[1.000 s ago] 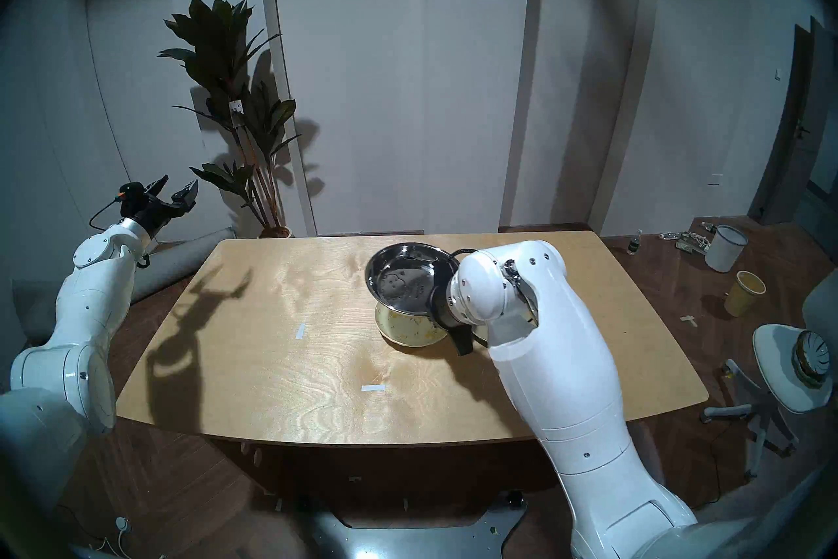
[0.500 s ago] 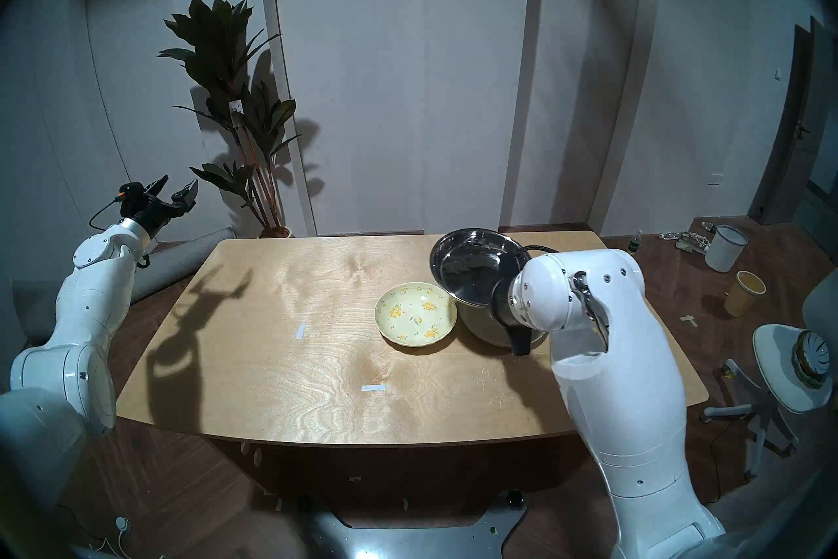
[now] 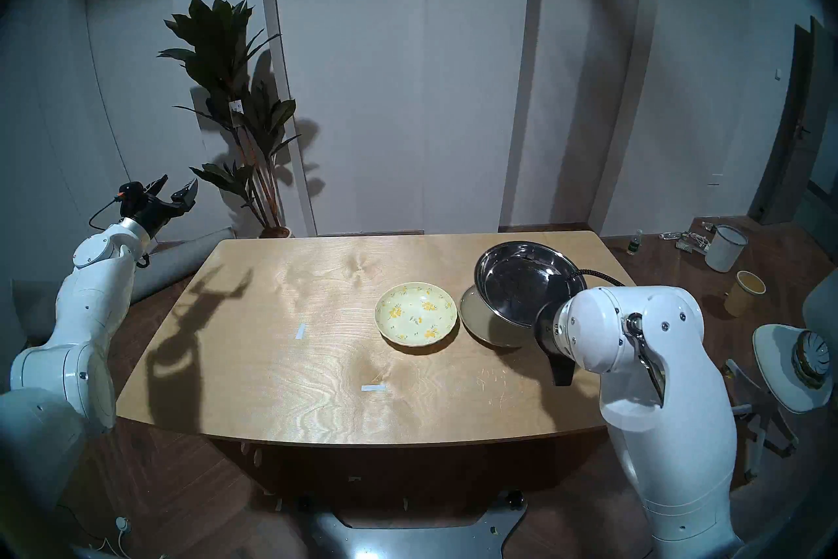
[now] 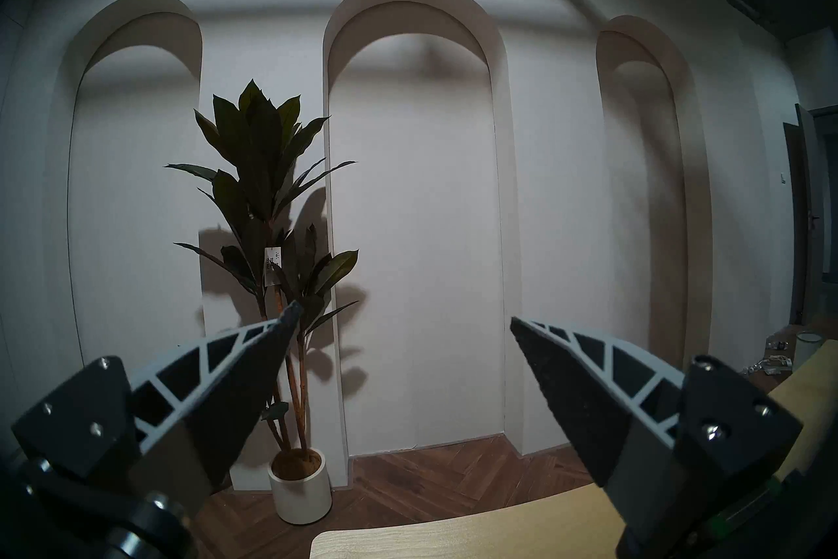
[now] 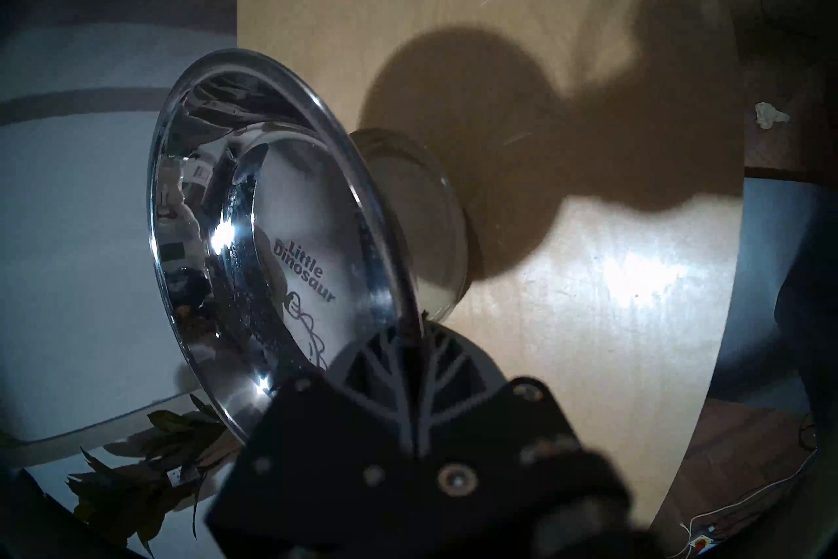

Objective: Stack the plates into one stack

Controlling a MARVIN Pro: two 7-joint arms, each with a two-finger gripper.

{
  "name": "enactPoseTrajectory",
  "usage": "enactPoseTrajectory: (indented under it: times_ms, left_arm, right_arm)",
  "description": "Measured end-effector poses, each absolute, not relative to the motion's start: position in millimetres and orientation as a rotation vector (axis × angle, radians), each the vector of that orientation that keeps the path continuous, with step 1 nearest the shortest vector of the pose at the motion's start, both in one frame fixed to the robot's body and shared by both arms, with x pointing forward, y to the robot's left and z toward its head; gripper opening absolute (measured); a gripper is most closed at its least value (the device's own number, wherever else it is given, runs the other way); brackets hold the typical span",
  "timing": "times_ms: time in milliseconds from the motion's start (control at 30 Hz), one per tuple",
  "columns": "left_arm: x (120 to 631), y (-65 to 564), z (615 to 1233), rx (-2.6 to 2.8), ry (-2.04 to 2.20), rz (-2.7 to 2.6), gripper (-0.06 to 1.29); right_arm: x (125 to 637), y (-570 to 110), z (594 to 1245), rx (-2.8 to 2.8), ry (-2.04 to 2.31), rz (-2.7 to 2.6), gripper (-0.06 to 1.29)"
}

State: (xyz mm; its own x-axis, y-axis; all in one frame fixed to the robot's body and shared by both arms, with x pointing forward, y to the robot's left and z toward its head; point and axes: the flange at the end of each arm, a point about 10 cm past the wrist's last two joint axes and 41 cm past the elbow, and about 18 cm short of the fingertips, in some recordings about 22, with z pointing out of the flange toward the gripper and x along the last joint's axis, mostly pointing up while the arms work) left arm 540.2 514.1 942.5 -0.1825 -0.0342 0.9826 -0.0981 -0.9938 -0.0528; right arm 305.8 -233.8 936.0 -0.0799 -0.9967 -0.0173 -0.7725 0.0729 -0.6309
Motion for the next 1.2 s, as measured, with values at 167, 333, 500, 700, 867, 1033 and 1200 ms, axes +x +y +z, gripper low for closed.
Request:
enactPoseTrajectory:
  times_ms: [167, 333, 500, 700, 867, 1033, 1200]
  left_arm:
    - [540.3, 514.5, 942.7, 1.983, -0.157, 2.381, 1.24]
    - [540.5, 514.8, 942.6, 1.986, -0.154, 2.383, 1.24]
    - [540.7, 514.7, 942.3, 1.989, -0.155, 2.383, 1.24]
    - [540.8, 514.6, 942.2, 1.99, -0.157, 2.383, 1.24]
    - [540.9, 514.6, 942.3, 1.991, -0.157, 2.384, 1.24]
    - [541.0, 514.6, 942.3, 1.991, -0.158, 2.384, 1.24]
    - [541.1, 514.6, 942.3, 1.991, -0.158, 2.384, 1.24]
  right_arm:
    - [301.4, -244.2, 923.8, -1.733, 1.96, -0.645, -0.03]
    - [306.5, -251.5, 906.1, -1.75, 2.011, -0.607, -0.03]
    - [316.4, -250.8, 893.7, -1.786, 2.023, -0.571, -0.03]
    - [325.0, -246.3, 894.0, -1.823, 1.998, -0.564, -0.03]
    - [332.5, -246.9, 890.1, -1.845, 2.002, -0.55, -0.03]
    - [337.9, -249.0, 883.7, -1.859, 2.018, -0.537, -0.03]
    - [342.3, -251.4, 881.7, -1.863, 2.027, -0.539, -0.03]
